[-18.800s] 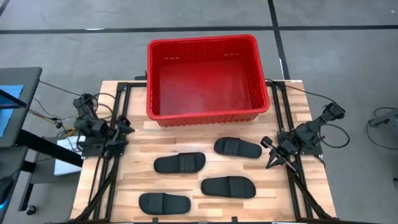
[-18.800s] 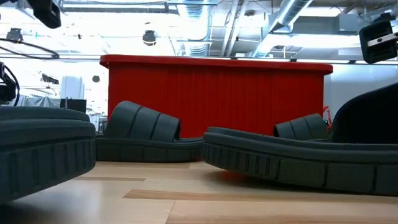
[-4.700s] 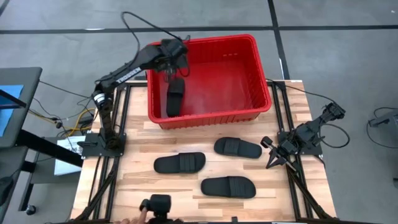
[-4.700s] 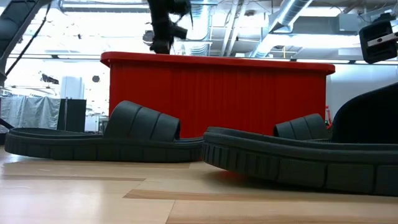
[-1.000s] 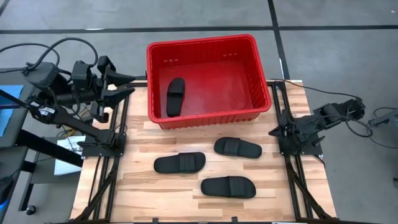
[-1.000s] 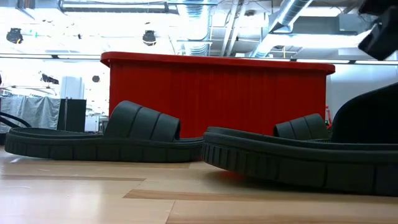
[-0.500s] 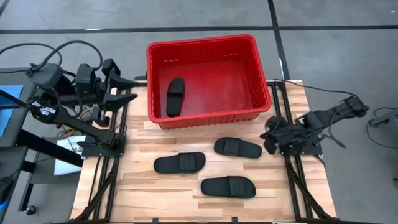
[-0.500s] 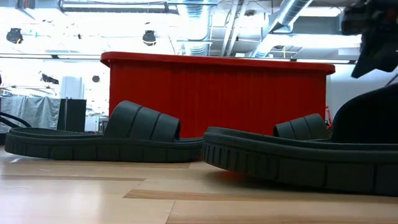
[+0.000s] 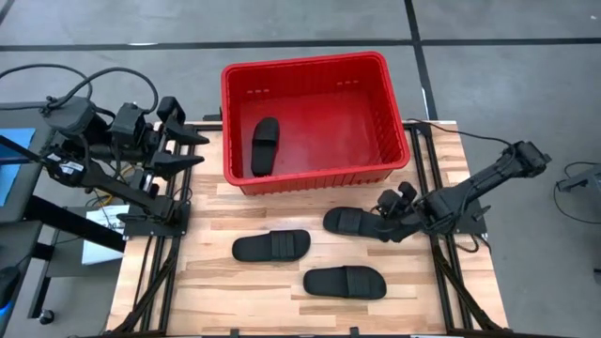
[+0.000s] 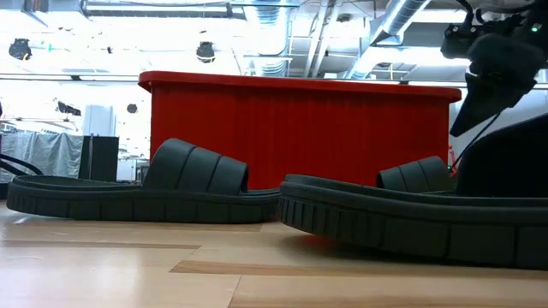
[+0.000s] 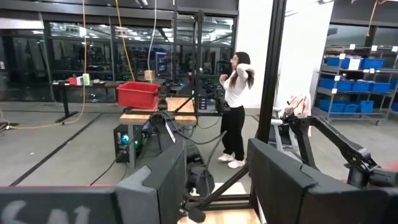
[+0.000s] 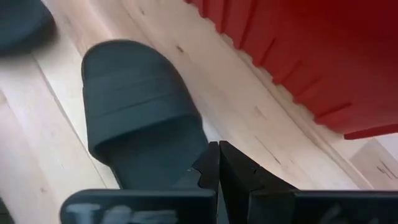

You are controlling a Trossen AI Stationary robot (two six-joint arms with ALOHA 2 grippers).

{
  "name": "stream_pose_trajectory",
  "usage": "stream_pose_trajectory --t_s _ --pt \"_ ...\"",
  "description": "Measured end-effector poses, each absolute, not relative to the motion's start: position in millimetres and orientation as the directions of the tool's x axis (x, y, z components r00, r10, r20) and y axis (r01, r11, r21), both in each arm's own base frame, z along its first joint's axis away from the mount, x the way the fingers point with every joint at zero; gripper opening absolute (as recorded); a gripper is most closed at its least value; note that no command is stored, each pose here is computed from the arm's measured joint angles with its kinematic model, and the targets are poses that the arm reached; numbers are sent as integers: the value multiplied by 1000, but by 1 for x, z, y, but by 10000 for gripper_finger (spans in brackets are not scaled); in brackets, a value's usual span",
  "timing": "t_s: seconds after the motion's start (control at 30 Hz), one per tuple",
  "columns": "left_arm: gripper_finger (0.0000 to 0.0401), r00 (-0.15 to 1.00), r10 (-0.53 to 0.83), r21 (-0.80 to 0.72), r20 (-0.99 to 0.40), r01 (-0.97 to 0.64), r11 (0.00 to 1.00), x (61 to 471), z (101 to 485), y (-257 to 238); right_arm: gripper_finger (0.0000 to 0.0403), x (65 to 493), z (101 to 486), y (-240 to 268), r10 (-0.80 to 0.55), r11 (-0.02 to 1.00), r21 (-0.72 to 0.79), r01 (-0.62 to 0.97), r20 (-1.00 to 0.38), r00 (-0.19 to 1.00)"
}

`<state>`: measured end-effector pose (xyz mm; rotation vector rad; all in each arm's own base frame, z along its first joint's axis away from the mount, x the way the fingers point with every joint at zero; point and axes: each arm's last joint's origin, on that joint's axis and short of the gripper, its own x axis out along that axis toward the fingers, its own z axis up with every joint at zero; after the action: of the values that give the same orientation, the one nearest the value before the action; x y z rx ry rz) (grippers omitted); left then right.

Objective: Pick and place slides into bin
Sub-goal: Put the top right black slide into the red bin

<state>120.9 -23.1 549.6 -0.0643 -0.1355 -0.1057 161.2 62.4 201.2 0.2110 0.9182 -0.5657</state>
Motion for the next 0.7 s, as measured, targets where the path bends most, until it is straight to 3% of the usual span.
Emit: stream_pose_trajectory --t_s 0.43,0.7 --pt "161 989 -102 -24 110 105 994 118 547 -22 0 184 190 83 -309 950 -221 220 -764 567" --pt "161 989 -102 -23 110 105 994 118 547 -22 0 196 180 80 -338 938 -230 258 -769 543"
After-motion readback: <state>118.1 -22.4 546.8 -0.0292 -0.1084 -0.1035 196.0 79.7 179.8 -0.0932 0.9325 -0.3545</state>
